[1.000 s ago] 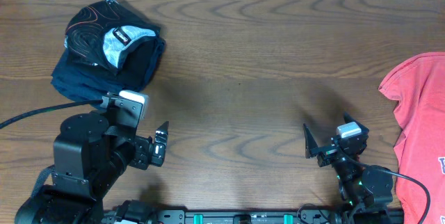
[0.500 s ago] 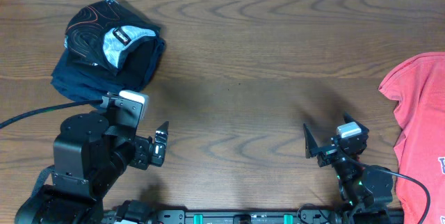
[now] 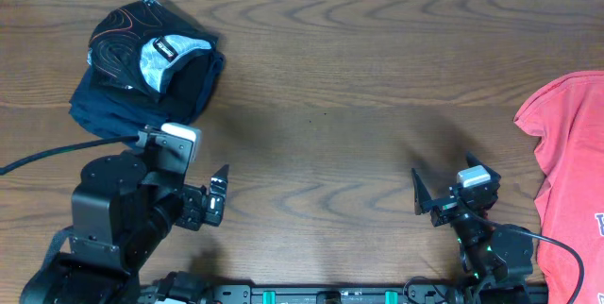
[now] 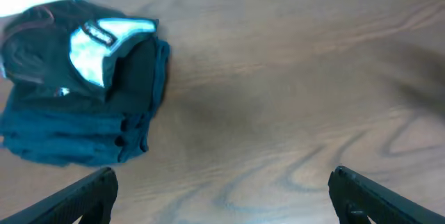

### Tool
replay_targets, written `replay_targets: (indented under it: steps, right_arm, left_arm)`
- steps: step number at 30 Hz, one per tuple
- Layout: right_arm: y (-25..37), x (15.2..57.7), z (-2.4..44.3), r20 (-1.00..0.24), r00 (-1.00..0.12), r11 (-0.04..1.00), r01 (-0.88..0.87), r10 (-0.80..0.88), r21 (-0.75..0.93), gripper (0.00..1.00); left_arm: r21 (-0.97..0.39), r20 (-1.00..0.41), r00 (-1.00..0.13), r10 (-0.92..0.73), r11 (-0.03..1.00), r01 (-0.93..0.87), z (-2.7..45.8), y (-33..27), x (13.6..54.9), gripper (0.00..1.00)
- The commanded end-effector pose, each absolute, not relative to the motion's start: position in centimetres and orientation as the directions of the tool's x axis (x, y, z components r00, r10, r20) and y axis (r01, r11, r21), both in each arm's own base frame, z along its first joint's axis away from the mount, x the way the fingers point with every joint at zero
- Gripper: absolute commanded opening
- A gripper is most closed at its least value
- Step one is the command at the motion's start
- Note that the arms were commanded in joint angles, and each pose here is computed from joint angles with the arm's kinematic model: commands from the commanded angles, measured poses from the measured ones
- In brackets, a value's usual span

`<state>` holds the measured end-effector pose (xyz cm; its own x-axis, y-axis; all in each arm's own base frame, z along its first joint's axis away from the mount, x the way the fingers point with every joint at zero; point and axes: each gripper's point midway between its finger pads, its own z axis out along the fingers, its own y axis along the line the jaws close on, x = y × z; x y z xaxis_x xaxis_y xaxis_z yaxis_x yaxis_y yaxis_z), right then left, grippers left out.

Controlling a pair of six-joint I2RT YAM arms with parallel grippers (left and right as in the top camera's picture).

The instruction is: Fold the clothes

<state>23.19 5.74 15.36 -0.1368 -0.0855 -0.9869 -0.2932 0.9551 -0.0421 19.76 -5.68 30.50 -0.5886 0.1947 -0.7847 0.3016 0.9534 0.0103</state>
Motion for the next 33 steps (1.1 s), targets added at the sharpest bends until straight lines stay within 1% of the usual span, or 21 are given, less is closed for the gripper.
replay_targets:
  steps: [1, 7, 12, 14, 19, 26, 33]
  right_arm:
    - [5.6, 23.2, 15.3, -0.988, -0.139, 0.957, -0.287, -0.071, -0.029, 0.99]
    - [5.6, 23.2, 15.3, -0.988, -0.139, 0.957, -0.288, -0.071, -0.029, 0.99]
    - [5.6, 23.2, 15.3, -0.988, -0.139, 0.957, -0.287, -0.072, -0.029, 0.99]
    - [5.6, 23.2, 15.3, -0.988, -0.139, 0.957, -0.287, -0.072, -0.029, 0.99]
    - [5.6, 23.2, 15.3, -0.988, -0.139, 0.957, -0.287, -0.072, -0.029, 0.99]
    - [5.6, 23.2, 15.3, -0.988, -0.139, 0.957, -0.287, -0.072, -0.029, 0.99]
    - [5.6, 23.2, 15.3, -0.988, -0.139, 0.957, -0.287, -0.072, -0.029, 0.99]
  left_arm:
    - [0.049, -0.828, -0.53, 0.186, 0.964, 0.261, 31.0, -4.5, 19.8, 0.98]
    - [0.062, -0.937, -0.329, 0.116, 0.983, 0.171, 31.6, -2.9, 20.1, 0.98]
    - [0.069, -0.981, -0.171, 0.086, 0.992, 0.101, 30.3, -1.6, 19.0, 0.98]
    - [0.07, -0.987, -0.136, 0.082, 0.994, 0.087, 29.2, -1.4, 19.0, 0.98]
    - [0.069, -0.993, -0.089, 0.078, 0.992, 0.101, 26.4, -1.8, 19.8, 0.98]
    - [0.069, -0.998, -0.005, 0.07, 0.985, 0.16, 22.9, -3.0, 22.2, 0.98]
    - [0.067, -0.997, -0.013, 0.07, 0.982, 0.175, 19.7, -3.3, 23.5, 0.98]
